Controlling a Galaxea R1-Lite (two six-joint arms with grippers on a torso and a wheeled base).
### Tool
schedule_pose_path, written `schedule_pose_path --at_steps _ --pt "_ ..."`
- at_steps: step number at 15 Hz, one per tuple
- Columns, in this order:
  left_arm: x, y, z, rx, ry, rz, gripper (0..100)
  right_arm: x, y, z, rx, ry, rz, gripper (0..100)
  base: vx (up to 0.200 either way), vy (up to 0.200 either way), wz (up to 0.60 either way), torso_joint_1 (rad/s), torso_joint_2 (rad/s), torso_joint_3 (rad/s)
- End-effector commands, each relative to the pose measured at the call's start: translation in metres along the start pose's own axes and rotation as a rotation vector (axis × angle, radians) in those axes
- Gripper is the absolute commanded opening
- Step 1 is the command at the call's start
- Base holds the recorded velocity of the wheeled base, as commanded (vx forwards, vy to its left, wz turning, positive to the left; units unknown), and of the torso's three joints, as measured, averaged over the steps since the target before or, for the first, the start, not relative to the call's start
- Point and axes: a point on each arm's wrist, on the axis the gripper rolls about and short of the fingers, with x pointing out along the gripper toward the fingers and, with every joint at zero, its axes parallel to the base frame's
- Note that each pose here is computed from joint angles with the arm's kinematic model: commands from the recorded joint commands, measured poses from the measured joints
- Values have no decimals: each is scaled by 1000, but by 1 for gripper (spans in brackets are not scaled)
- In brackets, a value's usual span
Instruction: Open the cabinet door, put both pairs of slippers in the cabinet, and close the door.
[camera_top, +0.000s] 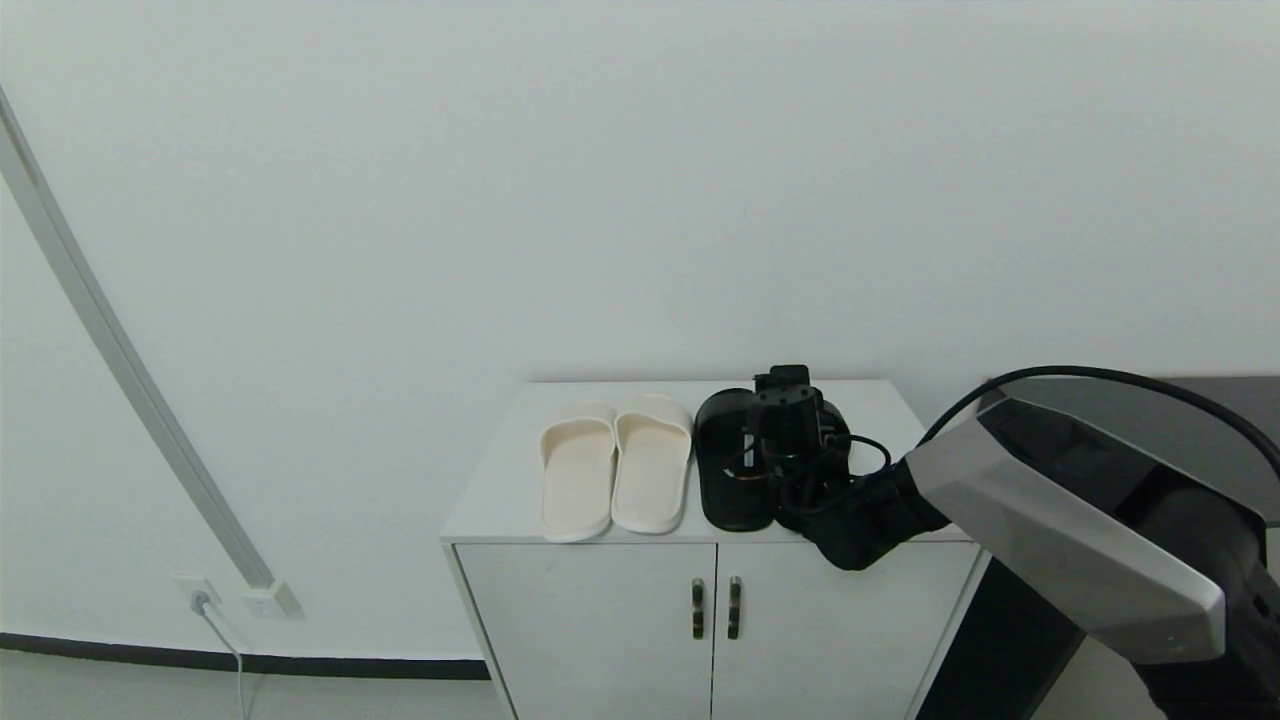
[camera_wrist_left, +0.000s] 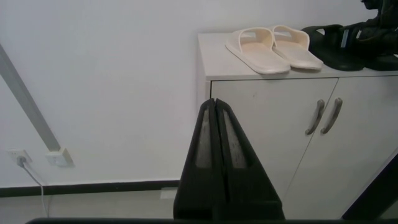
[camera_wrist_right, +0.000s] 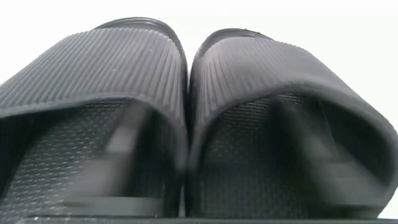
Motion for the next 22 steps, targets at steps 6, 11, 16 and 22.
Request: schedule_pose_path --at_steps 6,11,16,22 --pt "0 0 0 0 0 1 0 -3 -2 9 12 -15 0 0 0 0 0 0 0 0" --pt "0 0 0 0 0 1 0 -32 -15 40 27 -32 27 0 0 0 0 0 0 0" --pt "0 0 0 0 0 2 0 -104 -35 67 13 -19 202 0 0 0 0 0 0 0" --pt "0 0 0 1 0 2 0 -182 -75 78 -15 13 524 0 0 0 0 0 0 0"
